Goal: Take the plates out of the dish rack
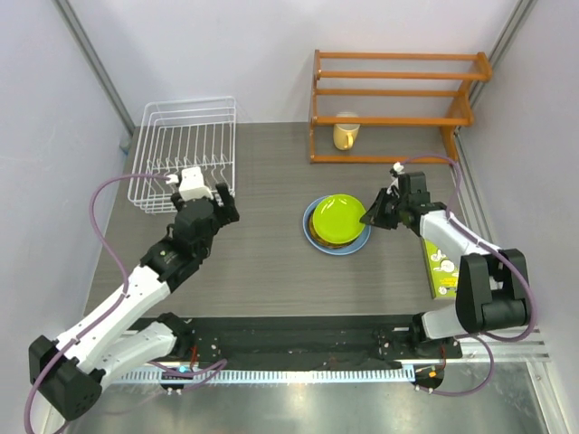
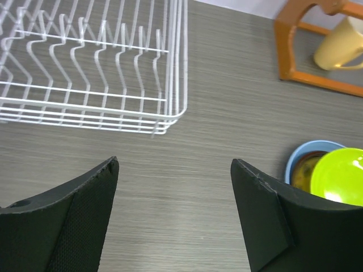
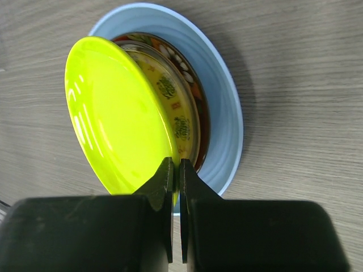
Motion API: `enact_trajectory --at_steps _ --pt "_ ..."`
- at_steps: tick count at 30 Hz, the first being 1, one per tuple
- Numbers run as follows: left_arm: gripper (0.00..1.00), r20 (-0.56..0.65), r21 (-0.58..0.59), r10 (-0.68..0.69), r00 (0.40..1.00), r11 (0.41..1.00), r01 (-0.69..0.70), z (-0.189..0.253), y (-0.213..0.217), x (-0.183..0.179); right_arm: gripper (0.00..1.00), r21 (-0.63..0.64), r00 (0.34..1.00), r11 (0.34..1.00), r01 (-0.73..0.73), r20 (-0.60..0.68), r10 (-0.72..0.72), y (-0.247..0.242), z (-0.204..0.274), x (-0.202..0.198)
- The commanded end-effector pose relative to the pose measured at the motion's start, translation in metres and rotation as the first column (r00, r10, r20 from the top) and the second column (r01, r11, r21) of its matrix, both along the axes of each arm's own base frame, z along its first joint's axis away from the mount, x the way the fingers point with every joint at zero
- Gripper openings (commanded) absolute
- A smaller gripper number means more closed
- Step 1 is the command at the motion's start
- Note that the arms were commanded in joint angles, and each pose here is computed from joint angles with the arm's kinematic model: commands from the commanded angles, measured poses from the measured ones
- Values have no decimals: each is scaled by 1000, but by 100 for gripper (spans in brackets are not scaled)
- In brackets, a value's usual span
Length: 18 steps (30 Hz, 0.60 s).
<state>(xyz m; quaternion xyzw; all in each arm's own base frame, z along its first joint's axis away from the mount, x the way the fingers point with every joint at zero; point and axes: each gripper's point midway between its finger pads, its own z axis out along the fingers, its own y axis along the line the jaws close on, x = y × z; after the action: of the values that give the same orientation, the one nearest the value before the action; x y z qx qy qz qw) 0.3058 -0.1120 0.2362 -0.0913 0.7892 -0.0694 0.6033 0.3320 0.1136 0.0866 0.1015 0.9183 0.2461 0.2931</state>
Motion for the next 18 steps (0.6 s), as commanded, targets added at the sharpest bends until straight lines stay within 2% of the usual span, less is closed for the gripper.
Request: enact_trajectory --at_steps 1,4,5,11,14,15,18 --pt "82 46 50 94 995 994 -96 7 27 -8 2 -2 999 1000 -15 29 15 1 0 16" --pt "85 48 60 102 994 993 -105 4 32 -12 3 2 999 1000 -23 24 23 4 -7 20" --pt "98 47 62 105 993 992 -108 2 34 -13 4 6 1000 1000 -24 16 24 4 -11 22" --pt "99 49 78 124 991 989 -127 1 40 -16 15 42 999 998 -42 4 41 11 -19 29" --pt "100 47 91 135 990 986 -139 0 42 -16 29 50 998 997 -56 8 55 14 -19 32" --pt "100 43 95 140 989 985 -143 -1 43 -16 40 49 998 997 -55 4 55 14 -18 32" --pt "99 40 111 153 987 981 -157 -3 46 -15 58 12 999 999 -33 14 32 7 -14 30"
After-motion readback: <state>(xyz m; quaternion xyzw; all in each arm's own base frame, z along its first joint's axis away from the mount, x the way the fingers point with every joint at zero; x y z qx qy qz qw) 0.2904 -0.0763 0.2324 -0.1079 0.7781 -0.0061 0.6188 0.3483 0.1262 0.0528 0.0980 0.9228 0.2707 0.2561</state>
